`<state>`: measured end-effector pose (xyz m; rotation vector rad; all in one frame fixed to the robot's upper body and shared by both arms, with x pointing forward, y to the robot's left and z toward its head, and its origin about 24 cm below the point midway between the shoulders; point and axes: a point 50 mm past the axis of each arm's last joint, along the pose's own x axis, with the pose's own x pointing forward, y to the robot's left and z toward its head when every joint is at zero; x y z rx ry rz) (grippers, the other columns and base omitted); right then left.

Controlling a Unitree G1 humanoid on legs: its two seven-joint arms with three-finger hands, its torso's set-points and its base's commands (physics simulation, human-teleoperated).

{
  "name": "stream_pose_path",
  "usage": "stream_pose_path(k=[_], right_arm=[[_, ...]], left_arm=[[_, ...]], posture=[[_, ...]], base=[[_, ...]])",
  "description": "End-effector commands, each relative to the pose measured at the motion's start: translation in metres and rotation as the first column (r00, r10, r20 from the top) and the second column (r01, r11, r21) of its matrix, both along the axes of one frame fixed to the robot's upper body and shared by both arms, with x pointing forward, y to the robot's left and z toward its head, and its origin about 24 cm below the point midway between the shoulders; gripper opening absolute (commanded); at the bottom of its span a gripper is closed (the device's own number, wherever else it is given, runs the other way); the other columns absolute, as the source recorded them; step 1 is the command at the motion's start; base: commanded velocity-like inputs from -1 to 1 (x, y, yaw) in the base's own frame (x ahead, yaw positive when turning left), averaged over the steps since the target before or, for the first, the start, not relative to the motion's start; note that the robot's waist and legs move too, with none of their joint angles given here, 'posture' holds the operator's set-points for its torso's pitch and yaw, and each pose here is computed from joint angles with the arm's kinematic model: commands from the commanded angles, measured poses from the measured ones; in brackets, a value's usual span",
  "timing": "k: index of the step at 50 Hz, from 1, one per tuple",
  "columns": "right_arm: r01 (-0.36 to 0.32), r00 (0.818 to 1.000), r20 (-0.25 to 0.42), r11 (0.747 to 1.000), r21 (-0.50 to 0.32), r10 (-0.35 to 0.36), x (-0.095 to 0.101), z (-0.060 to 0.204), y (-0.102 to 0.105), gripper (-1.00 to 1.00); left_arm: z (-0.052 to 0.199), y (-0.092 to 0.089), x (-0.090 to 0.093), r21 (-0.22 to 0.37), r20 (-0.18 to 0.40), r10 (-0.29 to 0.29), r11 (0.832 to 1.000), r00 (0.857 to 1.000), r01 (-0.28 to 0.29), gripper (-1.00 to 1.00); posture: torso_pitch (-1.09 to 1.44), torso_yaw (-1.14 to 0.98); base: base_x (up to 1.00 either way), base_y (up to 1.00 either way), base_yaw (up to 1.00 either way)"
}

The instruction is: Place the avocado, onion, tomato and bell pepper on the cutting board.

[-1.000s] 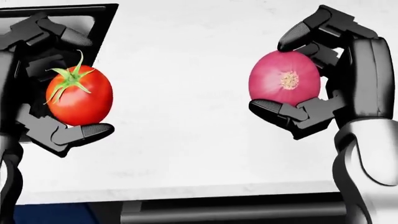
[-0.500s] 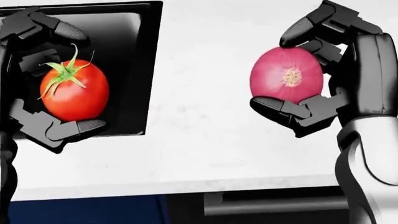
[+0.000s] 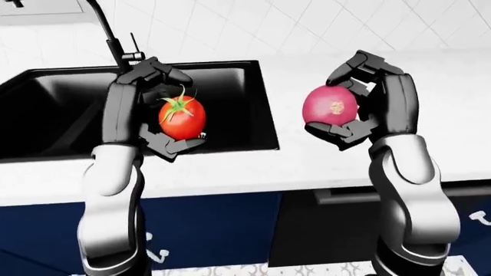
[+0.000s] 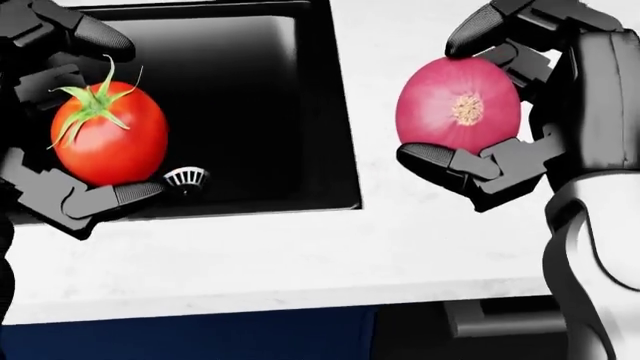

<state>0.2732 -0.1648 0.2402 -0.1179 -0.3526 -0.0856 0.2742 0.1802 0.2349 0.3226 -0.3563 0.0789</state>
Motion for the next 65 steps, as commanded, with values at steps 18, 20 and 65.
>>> stream_pose_path(k=[18, 20, 65], right_arm=[[-0.033, 0.992, 0.122, 0.999, -0.017, 0.035, -0.0083, 0.0190, 0.0065, -1.00], [-0.034, 0.991, 0.125, 0.999, -0.016, 0.035, -0.0088, 0.0210, 0.0062, -1.00], [-0.030, 0.992, 0.124, 1.000, -0.006, 0.030, -0.0103, 0.0193, 0.0060, -1.00]], left_arm=[[0.0208, 0.0039, -0.0078, 0.014, 0.109, 0.024, 1.000, 0.994, -0.025, -1.00], [0.0227, 0.0031, -0.0067, 0.015, 0.112, 0.021, 1.000, 0.993, -0.023, -1.00], [0.0237, 0.0075, -0.0096, 0.016, 0.132, 0.051, 0.998, 0.990, -0.054, -1.00]], posture=[[0.00, 0.00], [0.00, 0.00], [0.00, 0.00]], base=[[0.00, 0.43, 0.00], [0.00, 0.43, 0.00], [0.00, 0.44, 0.00]])
